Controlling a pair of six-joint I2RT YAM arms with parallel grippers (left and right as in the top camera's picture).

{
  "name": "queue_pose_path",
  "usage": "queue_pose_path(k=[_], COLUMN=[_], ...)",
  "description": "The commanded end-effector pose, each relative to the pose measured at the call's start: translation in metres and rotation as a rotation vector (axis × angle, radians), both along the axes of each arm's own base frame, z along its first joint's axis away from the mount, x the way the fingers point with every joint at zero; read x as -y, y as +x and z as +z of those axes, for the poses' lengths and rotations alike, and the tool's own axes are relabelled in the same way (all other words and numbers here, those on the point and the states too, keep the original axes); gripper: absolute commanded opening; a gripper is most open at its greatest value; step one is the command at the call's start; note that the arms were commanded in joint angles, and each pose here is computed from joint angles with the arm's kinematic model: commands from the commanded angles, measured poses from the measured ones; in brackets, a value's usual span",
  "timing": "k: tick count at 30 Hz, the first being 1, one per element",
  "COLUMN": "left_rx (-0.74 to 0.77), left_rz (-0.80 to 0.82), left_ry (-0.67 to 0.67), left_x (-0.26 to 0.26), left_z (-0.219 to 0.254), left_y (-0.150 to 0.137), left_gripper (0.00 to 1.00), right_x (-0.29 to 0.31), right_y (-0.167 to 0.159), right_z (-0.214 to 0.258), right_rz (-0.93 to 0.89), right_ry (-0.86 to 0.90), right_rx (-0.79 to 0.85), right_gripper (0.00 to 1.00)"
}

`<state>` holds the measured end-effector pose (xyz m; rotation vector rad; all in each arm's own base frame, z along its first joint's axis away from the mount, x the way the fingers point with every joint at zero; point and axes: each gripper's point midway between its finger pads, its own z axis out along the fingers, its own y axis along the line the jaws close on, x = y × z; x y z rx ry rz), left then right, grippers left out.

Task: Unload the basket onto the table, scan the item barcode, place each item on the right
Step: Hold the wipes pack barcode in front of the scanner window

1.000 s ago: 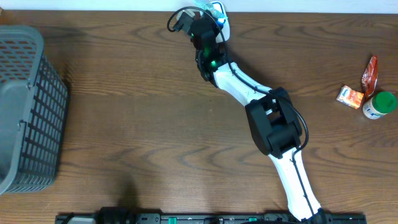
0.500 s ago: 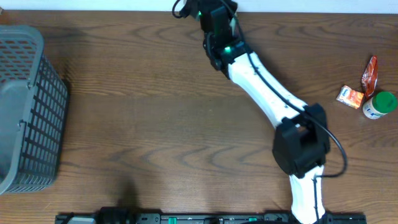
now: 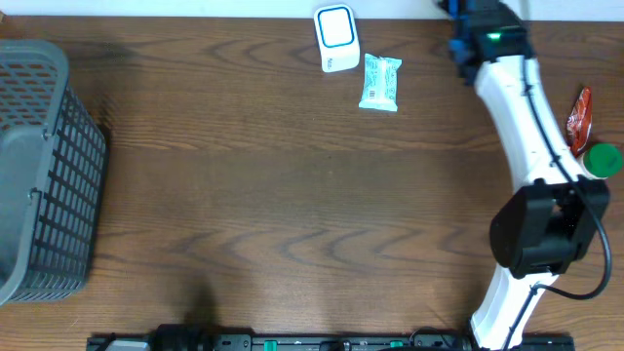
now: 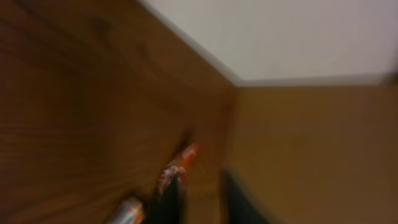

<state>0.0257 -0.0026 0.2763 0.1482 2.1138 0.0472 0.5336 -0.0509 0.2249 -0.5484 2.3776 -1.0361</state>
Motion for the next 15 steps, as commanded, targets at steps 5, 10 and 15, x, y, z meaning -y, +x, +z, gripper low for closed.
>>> queue_pose_path(k=[5, 10, 15], left_rx=[0.004, 0.004, 0.004], left_rz=[-0.001, -0.001, -0.001], left_ry=[0.013, 0.013, 0.013], left_x=[-0.001, -0.001, -0.001], left_z=[0.0, 0.0, 0.0], left_y=[-0.001, -0.001, -0.001], left_gripper=[0.84, 0.84, 0.84], right_x=[-0.118, -0.138, -0.151], right_y=[0.001, 0.006, 0.017], right_z=[-0.054, -0.118, -0.162], right_rz=[0.124, 0.036, -0.079], right_ry=[0.863, 0.887, 0.765], right_rx=[-0.054, -0.148, -0.097], right_gripper=[0.99, 0.99, 0.99])
